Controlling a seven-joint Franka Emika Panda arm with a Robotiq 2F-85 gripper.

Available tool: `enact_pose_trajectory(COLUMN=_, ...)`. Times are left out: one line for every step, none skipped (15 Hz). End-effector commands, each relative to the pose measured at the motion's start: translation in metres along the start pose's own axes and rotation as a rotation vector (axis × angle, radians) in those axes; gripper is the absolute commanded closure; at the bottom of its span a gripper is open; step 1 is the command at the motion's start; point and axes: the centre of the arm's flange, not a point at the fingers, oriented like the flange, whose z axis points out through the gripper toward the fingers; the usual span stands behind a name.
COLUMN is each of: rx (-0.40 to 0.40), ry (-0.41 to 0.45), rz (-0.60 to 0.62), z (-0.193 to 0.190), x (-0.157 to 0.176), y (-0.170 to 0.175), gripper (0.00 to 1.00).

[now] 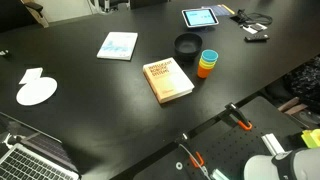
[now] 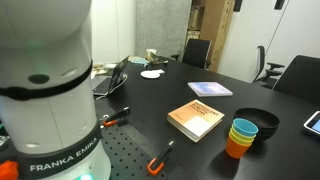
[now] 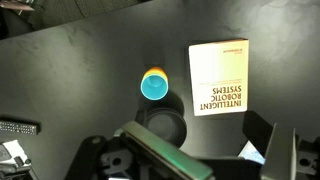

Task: Open the book, then flip some pages

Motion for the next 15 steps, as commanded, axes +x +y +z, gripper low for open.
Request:
enact_pose_trajectory(rx=0.0, ry=0.003, rz=0.0, z=-0.001, x=0.001, y=0.0, gripper=0.0)
enact_pose_trajectory(rx=0.0, ry=0.008, rz=0.001, z=-0.003, x=0.001, y=0.0, gripper=0.0)
enact_pose_trajectory(rx=0.0, ry=0.013, rz=0.001, z=-0.006, x=0.001, y=0.001, gripper=0.0)
enact_pose_trajectory(rx=0.0, ry=0.017, rz=0.002, z=-0.007, x=0.001, y=0.001, gripper=0.0)
enact_pose_trajectory(rx=0.0, ry=0.018, rz=0.002, z=-0.008, x=0.001, y=0.001, gripper=0.0)
enact_pose_trajectory(rx=0.0, ry=0.018, rz=0.002, z=-0.008, x=0.001, y=0.001, gripper=0.0)
enact_pose_trajectory(rx=0.01, ry=0.009, rz=0.0, z=-0.005, x=0.004, y=-0.001, gripper=0.0)
enact_pose_trajectory(rx=0.022, ry=0.007, rz=0.015, z=0.009, x=0.007, y=-0.004, gripper=0.0)
enact_pose_trajectory(rx=0.043, ry=0.01, rz=0.048, z=0.025, x=0.01, y=-0.004, gripper=0.0)
enact_pose_trajectory(rx=0.049, ry=-0.03, rz=0.057, z=0.046, x=0.013, y=-0.004, gripper=0.0)
enact_pose_trajectory(rx=0.055, ry=-0.042, rz=0.073, z=0.059, x=0.015, y=-0.004, gripper=0.0)
enact_pose_trajectory(rx=0.065, ry=-0.075, rz=0.099, z=0.08, x=0.013, y=-0.002, gripper=0.0)
enact_pose_trajectory(rx=0.071, ry=-0.095, rz=0.121, z=0.094, x=0.012, y=-0.001, gripper=0.0)
enact_pose_trajectory(rx=0.096, ry=-0.122, rz=0.147, z=0.11, x=0.005, y=0.001, gripper=0.0)
enact_pose_trajectory(rx=0.114, ry=-0.146, rz=0.171, z=0.123, x=0.0, y=0.002, gripper=0.0)
